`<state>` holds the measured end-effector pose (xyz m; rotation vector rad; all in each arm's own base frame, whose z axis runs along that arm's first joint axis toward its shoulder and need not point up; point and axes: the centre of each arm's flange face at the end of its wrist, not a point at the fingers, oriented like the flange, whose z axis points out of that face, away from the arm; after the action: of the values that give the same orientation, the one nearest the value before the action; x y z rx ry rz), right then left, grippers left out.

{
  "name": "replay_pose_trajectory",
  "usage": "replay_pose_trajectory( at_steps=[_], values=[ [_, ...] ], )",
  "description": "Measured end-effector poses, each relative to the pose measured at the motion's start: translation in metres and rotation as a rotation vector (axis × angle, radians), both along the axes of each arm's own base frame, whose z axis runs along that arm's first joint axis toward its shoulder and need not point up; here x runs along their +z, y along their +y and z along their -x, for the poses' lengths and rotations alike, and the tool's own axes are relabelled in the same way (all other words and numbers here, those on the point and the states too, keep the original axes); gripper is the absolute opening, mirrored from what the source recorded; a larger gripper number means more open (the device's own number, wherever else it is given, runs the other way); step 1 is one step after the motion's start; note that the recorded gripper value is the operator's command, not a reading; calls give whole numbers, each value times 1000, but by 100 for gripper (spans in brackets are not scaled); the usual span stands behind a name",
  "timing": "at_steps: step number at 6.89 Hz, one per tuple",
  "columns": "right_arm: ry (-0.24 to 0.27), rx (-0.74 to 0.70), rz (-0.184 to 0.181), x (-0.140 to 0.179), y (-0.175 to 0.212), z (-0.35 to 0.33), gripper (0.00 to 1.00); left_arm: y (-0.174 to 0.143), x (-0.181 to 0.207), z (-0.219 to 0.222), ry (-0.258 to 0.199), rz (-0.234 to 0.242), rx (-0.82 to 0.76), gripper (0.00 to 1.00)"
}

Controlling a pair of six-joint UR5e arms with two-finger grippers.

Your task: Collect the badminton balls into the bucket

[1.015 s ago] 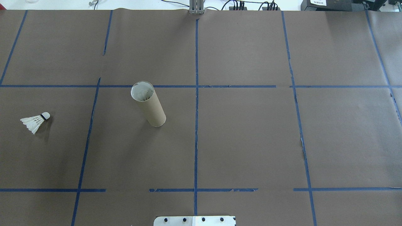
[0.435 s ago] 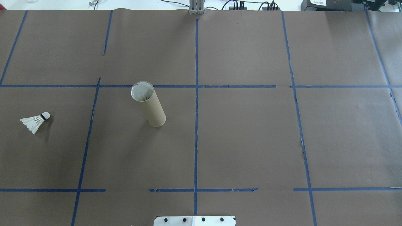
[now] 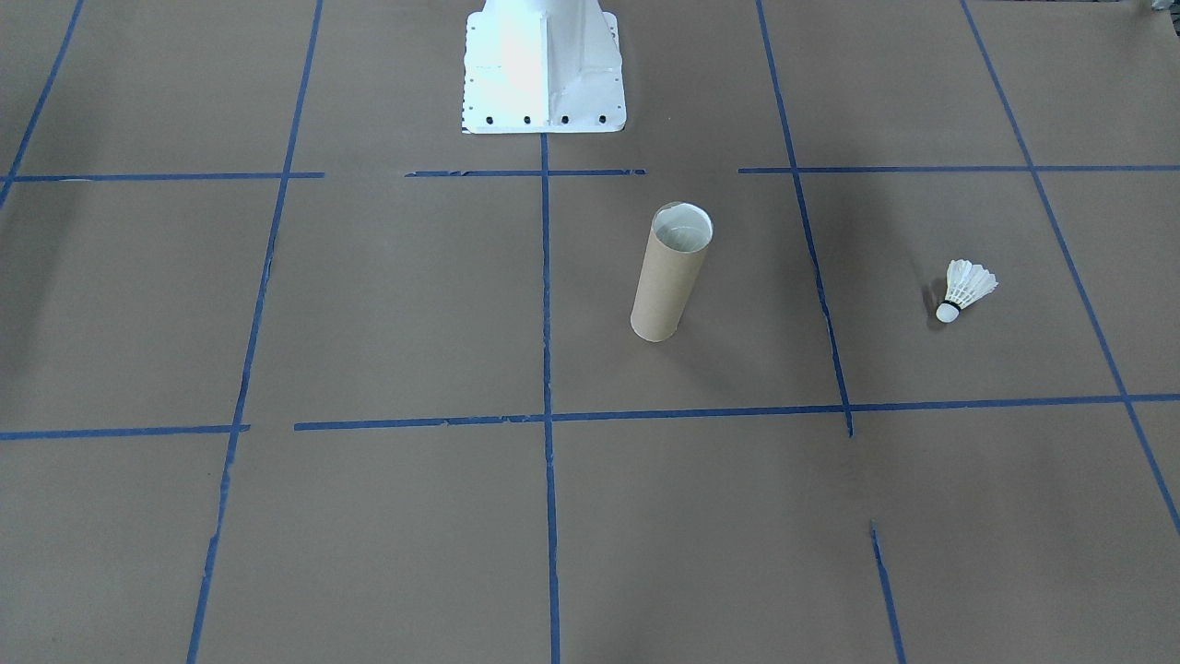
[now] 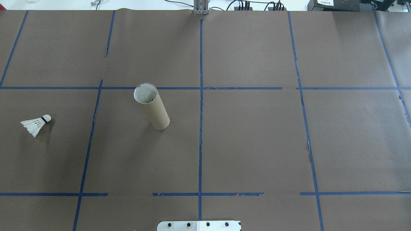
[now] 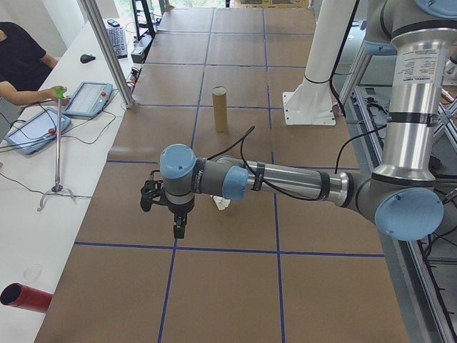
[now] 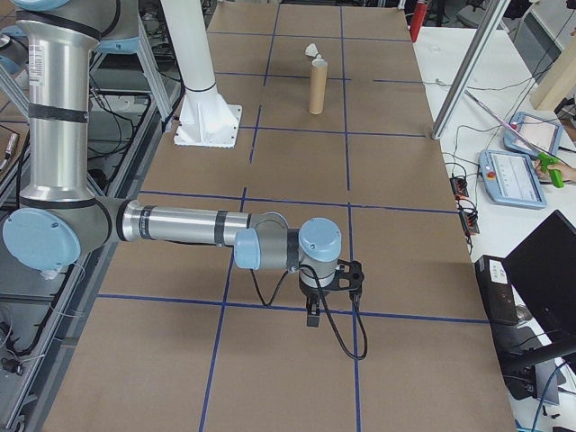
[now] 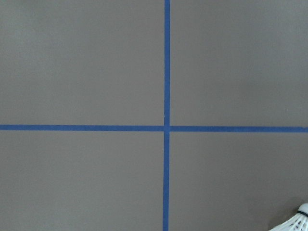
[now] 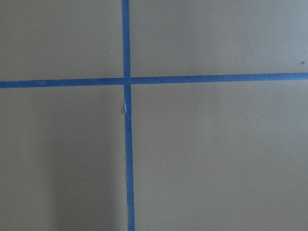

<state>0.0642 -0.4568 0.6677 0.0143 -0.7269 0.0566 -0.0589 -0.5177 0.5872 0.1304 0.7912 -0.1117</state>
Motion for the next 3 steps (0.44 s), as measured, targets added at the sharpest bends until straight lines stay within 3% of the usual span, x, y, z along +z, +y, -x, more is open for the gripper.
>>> replay_pose_trajectory(
  at_steps=[3],
  values=[
    [0, 0, 0, 0, 0, 0, 100, 18, -11, -5, 81, -97, -55, 100]
  ],
)
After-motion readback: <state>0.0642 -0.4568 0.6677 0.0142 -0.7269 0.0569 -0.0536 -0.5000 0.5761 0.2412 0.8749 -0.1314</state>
